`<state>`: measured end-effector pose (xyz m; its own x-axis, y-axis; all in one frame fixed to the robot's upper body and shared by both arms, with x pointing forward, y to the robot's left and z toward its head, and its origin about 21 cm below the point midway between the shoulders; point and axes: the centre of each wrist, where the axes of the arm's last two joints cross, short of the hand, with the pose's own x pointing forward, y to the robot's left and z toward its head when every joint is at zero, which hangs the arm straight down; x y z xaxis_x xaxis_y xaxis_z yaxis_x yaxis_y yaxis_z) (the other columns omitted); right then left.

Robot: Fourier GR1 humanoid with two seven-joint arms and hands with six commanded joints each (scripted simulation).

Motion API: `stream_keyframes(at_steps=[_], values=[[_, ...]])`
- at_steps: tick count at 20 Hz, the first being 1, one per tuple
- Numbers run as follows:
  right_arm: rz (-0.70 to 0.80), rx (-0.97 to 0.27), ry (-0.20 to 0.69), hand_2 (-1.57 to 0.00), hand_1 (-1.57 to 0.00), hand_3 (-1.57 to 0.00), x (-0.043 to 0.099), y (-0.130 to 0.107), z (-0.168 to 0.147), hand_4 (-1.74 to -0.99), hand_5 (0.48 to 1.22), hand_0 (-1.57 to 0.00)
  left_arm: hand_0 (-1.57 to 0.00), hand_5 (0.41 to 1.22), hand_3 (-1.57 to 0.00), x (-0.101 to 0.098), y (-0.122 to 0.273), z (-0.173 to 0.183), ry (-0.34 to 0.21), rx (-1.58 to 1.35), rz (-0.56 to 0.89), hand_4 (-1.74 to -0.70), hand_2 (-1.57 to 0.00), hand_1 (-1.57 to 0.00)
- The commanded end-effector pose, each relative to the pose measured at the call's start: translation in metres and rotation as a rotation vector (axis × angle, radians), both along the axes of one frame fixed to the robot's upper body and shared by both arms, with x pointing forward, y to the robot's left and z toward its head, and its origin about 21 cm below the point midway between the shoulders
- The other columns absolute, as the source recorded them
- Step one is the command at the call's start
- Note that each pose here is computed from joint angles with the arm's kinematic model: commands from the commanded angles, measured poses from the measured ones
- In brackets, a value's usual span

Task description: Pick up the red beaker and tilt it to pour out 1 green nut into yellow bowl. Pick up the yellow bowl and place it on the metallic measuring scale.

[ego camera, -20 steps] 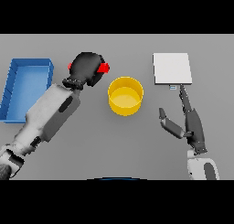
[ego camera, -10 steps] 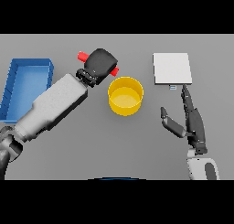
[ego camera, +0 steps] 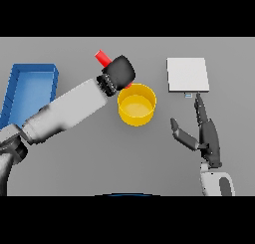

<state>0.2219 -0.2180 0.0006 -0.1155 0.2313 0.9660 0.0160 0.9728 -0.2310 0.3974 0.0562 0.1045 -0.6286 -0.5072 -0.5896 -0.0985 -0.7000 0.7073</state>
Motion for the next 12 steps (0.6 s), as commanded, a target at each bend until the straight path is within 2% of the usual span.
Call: stream_keyframes(at_steps=[1,5,10,12], values=[[-0.006,-0.006,-0.003,0.00,0.00,0.00,0.001,-0.003,0.001,-1.286,0.618,0.00,-1.57,1.221,-1.55,0.000,-0.002,-0.001,-0.015,0.029,-0.017,-1.74,-1.57,-1.57],[-0.019,-0.030,-0.001,0.00,0.00,0.00,0.000,-0.006,0.002,-1.270,0.588,0.00,-1.57,1.221,-1.56,0.005,-0.012,0.006,-0.072,0.124,-0.064,-1.74,-1.57,-1.57],[-0.026,-0.048,0.006,0.00,0.00,0.00,0.001,-0.001,0.003,-1.216,0.585,0.00,-1.57,1.221,-1.57,0.007,-0.024,0.010,-0.089,0.281,-0.119,-1.74,-1.57,-1.57],[-0.027,-0.054,0.003,0.00,0.00,0.00,0.001,-0.002,0.002,-1.204,0.591,0.00,-1.57,1.221,-1.57,0.007,-0.028,0.010,-0.114,0.330,-0.154,-1.73,-1.57,-1.57]])
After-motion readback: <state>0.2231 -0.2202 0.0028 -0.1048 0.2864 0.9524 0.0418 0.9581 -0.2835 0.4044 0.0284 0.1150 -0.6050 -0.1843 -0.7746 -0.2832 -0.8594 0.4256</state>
